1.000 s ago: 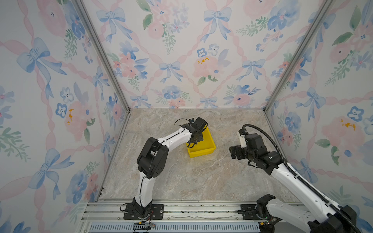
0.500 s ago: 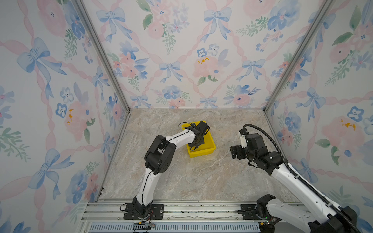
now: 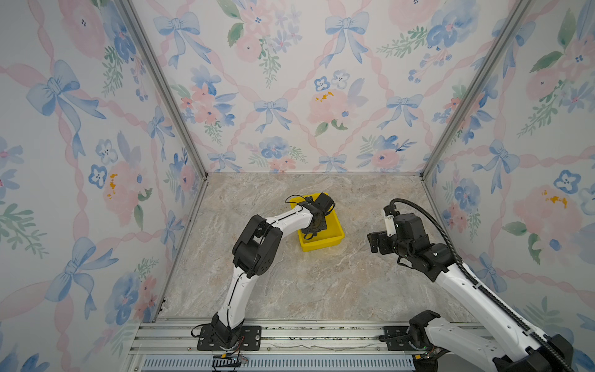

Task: Put the screwdriver in the bin

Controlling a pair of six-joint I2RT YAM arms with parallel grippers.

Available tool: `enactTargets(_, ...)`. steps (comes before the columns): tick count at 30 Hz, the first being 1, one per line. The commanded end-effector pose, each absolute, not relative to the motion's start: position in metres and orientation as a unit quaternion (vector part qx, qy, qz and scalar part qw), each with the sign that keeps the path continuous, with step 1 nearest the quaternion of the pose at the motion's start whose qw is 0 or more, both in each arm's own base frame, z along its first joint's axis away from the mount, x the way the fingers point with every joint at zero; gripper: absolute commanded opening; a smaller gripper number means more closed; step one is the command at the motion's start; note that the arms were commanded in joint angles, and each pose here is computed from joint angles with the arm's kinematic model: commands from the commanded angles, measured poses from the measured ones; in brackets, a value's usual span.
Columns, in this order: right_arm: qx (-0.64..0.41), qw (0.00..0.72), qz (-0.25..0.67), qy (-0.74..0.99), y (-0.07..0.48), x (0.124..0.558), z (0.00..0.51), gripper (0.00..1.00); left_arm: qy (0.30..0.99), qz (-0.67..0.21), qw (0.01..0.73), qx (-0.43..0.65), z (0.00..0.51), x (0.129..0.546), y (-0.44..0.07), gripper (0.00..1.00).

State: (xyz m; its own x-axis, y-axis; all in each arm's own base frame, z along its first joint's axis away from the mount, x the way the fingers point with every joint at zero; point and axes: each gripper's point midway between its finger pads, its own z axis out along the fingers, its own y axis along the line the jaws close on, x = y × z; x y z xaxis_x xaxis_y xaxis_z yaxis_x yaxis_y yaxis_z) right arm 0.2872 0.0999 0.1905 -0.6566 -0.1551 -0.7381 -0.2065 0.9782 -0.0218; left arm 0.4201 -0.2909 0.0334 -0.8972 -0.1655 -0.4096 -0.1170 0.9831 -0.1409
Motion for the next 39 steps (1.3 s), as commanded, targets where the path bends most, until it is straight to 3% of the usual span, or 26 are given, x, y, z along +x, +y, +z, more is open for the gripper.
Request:
enactTargets(1,-0.096,0.401,0.019,0.911,0.092,0.284,0.192,0.97,0.974,-0.040,0.213,-0.069,0.025,0.420,-0.288,0.22)
enactTargets(16,-0.061,0.439,0.006,0.897,0.072,0.269,0.217,0.97,0.952,-0.096,0.284,-0.060,0.113,0.434,-0.304,0.52)
enactTargets(23,-0.037,0.457,0.010,0.889,0.062,0.257,0.222,0.97,0.942,-0.107,0.315,-0.044,0.157,0.410,-0.292,0.56)
enactTargets(32,0.017,0.479,-0.020,0.878,0.030,0.244,0.225,0.97,0.920,-0.096,0.381,0.007,0.196,0.368,-0.233,0.55)
enactTargets(39,0.072,0.490,-0.068,0.866,0.004,0.247,0.225,0.97,0.898,-0.096,0.426,-0.054,0.197,0.349,-0.136,0.66)
